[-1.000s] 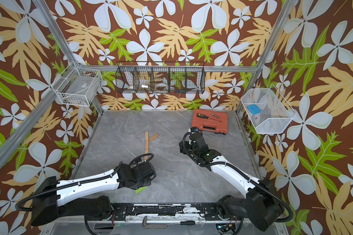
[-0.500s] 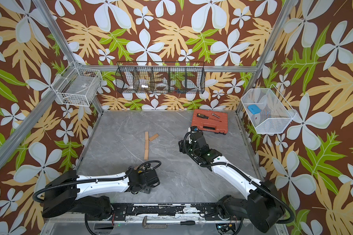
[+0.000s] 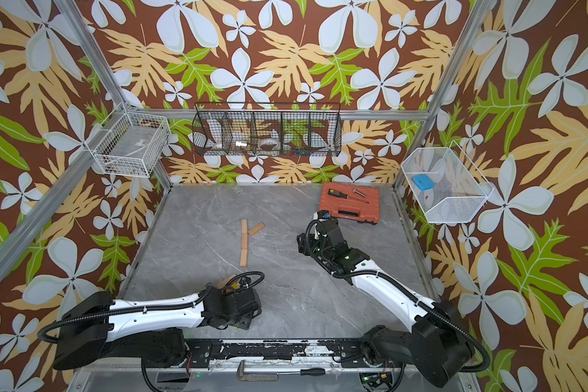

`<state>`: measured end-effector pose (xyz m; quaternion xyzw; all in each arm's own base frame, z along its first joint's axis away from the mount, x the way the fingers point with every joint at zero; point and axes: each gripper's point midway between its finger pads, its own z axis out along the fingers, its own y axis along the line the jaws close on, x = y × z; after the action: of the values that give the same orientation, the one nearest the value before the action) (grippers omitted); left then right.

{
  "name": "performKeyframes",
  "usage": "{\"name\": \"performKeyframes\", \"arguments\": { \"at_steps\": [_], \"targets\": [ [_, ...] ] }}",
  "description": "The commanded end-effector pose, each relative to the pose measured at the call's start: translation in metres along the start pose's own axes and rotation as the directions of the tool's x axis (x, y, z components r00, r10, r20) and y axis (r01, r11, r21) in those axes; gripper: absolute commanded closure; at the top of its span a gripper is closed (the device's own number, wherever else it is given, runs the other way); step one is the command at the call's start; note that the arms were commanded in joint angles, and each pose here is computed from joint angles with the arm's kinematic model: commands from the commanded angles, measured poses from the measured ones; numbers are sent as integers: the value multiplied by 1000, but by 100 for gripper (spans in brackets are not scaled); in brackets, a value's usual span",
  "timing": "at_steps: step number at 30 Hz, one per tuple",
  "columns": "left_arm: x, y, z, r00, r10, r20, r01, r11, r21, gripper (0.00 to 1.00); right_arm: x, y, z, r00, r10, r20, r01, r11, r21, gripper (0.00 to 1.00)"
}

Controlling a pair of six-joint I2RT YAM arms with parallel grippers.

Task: Assemble the letter k with building blocks
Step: Adjust the building block at the center of the board, then pick up the building block from the center of the board.

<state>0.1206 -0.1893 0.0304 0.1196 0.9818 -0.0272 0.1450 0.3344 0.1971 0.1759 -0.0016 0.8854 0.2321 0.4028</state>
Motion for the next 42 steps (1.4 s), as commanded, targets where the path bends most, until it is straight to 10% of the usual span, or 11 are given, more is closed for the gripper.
{"name": "performKeyframes", "arguments": {
  "at_steps": [1, 31, 42],
  "targets": [
    [-1, -8, -7, 1000, -7, -7, 7, 1000, 22, 36, 0, 1, 0, 1000, 19, 8, -19, 1000, -11, 30],
    [31, -12, 9, 996, -35, -86, 37, 999, 18, 44, 6, 3, 2, 999, 47, -12, -47, 999, -26, 30],
    [11, -51, 4, 986, -148, -80, 156, 983, 102, 84, 2, 3, -3, 999, 41, -3, -41, 999, -19, 30]
  ]
}}
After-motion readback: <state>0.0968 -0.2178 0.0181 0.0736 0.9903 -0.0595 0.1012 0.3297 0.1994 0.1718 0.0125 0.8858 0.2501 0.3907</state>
